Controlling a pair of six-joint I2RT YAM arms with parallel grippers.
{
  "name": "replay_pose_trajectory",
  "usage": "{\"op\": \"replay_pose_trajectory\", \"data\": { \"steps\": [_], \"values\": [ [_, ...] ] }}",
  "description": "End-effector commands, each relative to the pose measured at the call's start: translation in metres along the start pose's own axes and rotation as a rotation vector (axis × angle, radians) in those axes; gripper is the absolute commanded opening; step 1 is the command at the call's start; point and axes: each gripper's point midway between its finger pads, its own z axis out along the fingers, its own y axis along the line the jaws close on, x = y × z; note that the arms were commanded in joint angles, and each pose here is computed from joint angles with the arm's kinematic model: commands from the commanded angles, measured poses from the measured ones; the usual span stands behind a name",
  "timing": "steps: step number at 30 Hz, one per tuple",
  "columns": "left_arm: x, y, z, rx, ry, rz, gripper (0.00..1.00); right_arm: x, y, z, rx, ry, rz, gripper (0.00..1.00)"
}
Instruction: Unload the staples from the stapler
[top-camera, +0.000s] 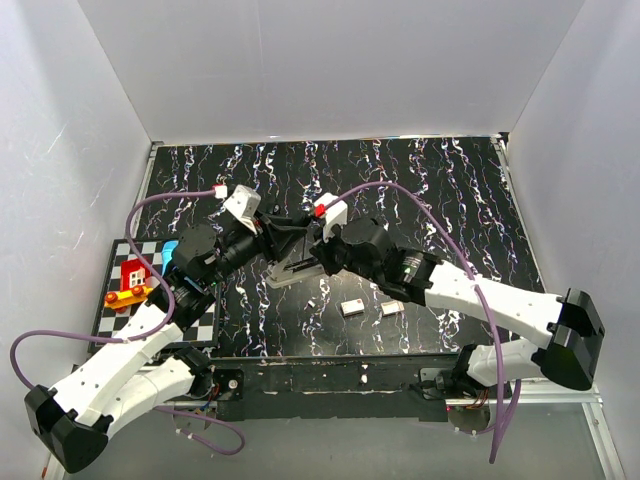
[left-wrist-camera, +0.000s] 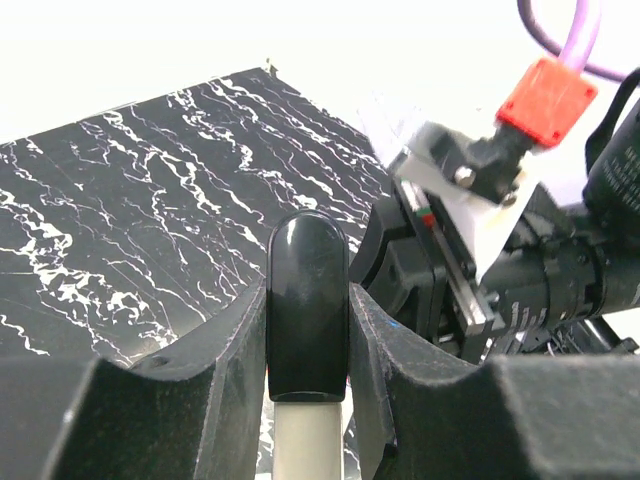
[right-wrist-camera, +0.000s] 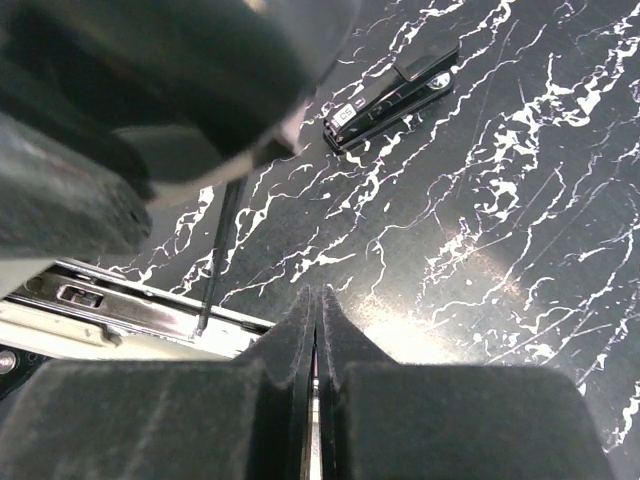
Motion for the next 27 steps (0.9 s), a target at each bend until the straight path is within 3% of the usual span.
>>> {"op": "replay_pose_trajectory", "data": {
  "steps": [1, 13, 27],
  "values": [
    [-0.072, -0.005, -0.006, -0.019, -0.263, 0.009, 0.0, 0.005, 0.02, 0.013, -0.088, -0.042, 0.013, 0.01],
    [-0.08, 0.012, 0.003, -0.101, -0.312, -0.009, 0.0, 0.012, 0.035, 0.027, -0.164, -0.062, 0.04, 0.01],
    [-0.062, 0.052, 0.031, -0.264, -0.297, -0.026, 0.0, 0.025, 0.048, 0.055, -0.211, -0.088, 0.106, 0.01]
  ]
}}
